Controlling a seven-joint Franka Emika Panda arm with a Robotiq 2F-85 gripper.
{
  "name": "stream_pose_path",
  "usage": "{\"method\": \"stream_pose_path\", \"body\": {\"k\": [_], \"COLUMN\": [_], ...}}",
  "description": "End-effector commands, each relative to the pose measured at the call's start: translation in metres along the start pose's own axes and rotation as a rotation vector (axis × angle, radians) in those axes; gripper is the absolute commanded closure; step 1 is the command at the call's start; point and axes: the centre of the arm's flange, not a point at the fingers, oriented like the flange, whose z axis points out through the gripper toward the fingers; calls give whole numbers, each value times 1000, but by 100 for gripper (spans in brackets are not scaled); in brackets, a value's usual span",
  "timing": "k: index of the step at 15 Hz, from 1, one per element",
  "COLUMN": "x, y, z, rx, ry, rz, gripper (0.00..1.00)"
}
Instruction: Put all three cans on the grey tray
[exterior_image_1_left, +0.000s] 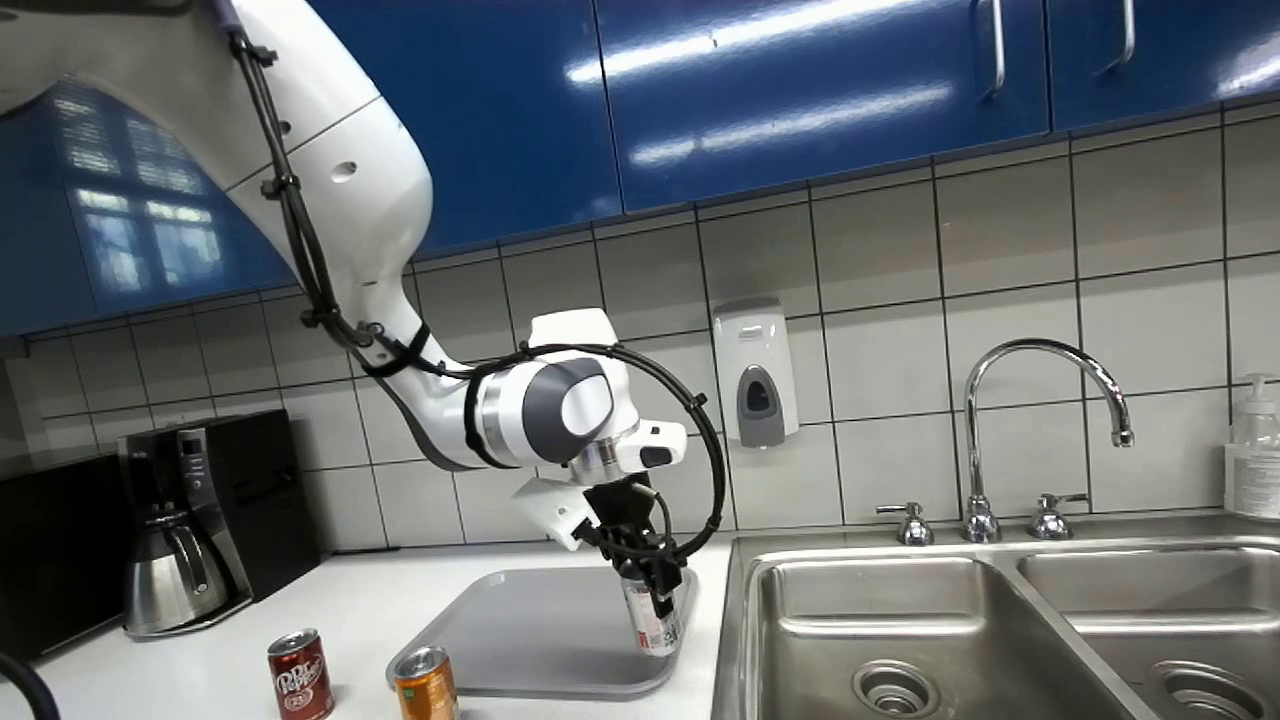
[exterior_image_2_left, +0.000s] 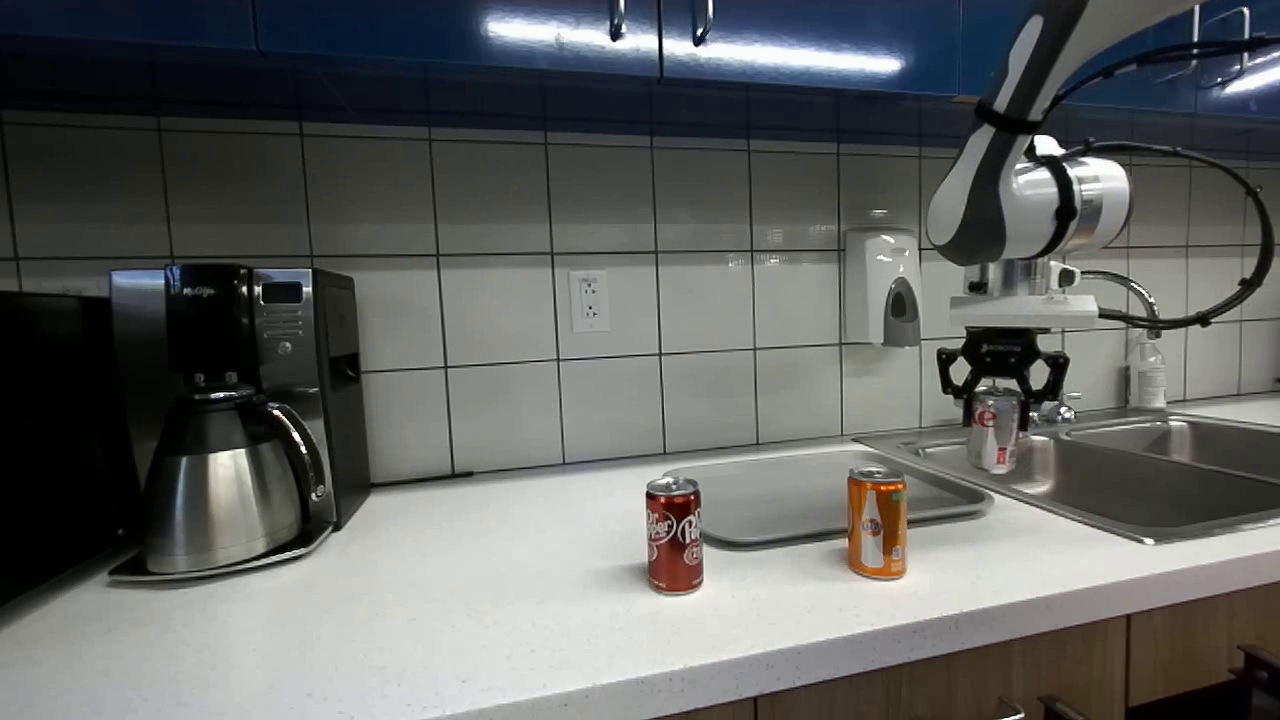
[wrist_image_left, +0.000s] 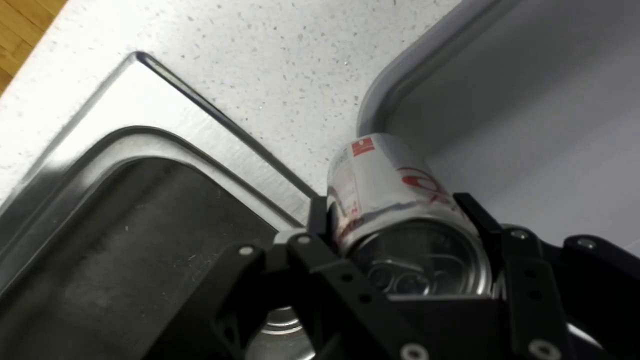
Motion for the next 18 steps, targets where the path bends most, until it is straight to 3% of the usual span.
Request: {"method": "stream_pose_path", "body": {"k": [1,8,18], "x": [13,17,16], "y": [-22,-51,-65], "z": [-2,20,40], "rx": [33,55,42], "ry": [5,-32,-60], "rz": [-22,-43,-62], "gripper": [62,62,62]}}
